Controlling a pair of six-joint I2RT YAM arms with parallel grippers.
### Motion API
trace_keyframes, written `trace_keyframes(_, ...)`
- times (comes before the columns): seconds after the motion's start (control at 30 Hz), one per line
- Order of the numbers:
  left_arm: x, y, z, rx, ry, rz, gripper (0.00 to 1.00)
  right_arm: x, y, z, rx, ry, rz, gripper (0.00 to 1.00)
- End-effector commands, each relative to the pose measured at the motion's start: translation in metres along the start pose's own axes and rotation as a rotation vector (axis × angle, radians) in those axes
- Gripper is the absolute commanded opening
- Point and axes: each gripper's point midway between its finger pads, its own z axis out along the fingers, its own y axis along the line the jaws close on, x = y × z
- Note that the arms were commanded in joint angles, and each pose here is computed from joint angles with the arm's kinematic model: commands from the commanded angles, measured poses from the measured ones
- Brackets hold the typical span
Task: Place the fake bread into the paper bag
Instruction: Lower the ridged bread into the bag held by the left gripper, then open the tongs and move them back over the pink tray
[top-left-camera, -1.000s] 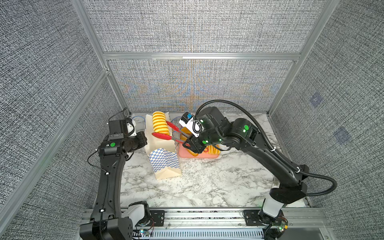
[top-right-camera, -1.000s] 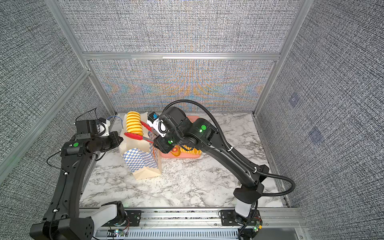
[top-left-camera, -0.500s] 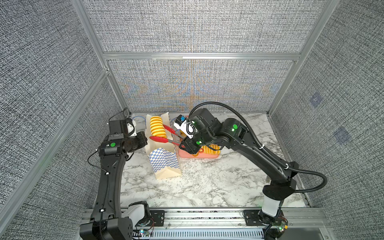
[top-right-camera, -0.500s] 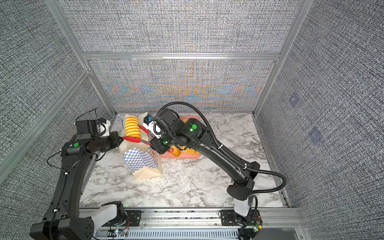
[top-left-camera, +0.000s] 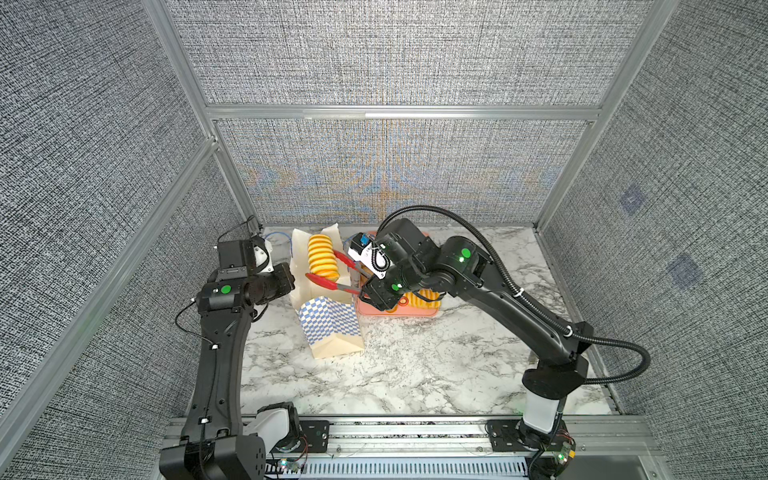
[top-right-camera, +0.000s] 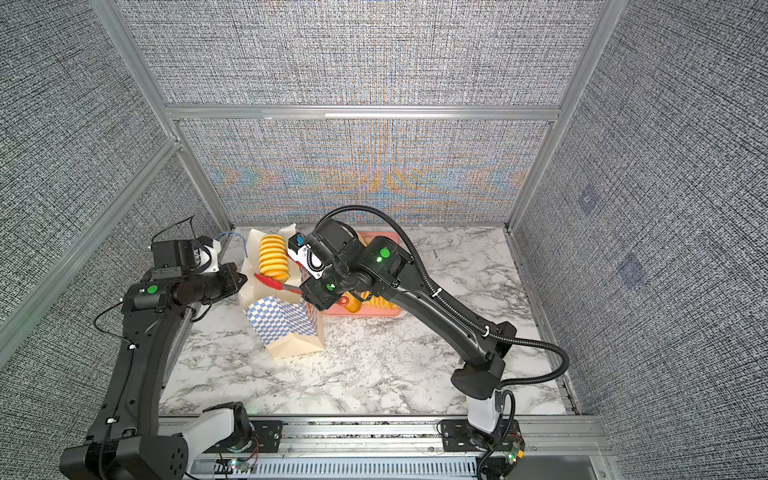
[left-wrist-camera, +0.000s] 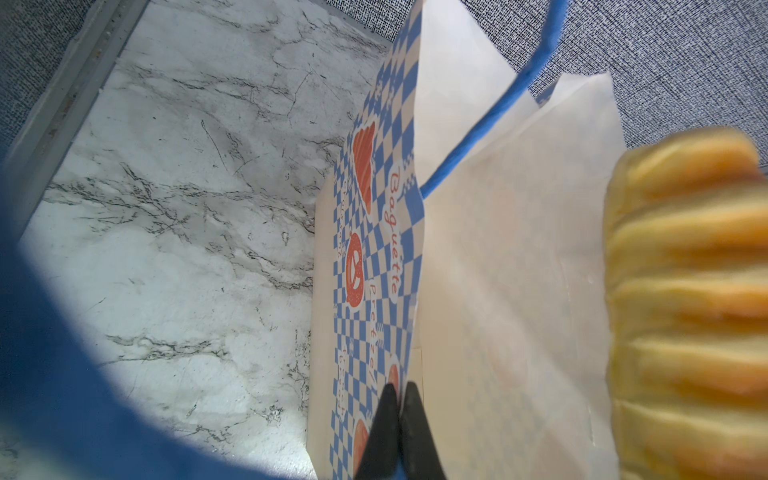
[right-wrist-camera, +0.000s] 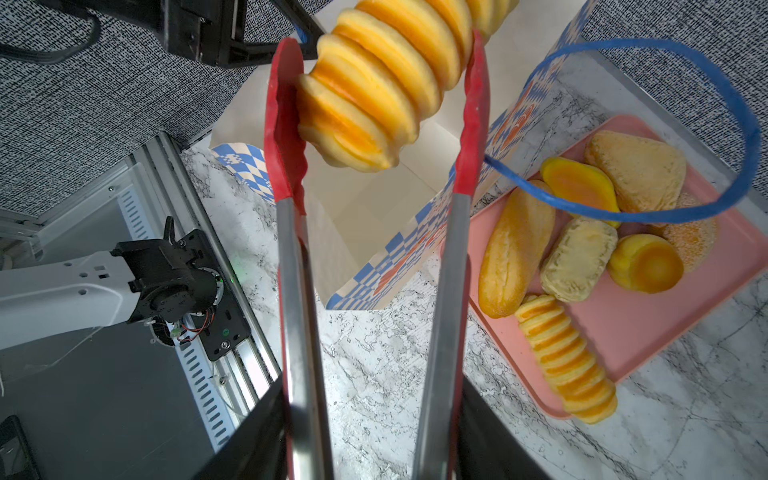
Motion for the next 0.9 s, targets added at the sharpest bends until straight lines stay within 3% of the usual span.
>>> trace_keyframes(0.0,-0.005,-0.004,-0.001,0.016,-0.019,0.017,0.00,-0.009,0.000,-0.005,0.005,-0.042,-0.008,0.60)
trace_keyframes(0.57,-0.005,-0.003,-0.002,0.011,-0.018,0.017,0.00,-0.013,0.002,-0.010,-0.005,-0.066,-0.008,0.63)
trace_keyframes(0.87,-0.007,-0.002,-0.002,0.005,-0.023,0.017,0.02,-0.021,-0.007,-0.036,0.042,-0.148,0.013,0.63)
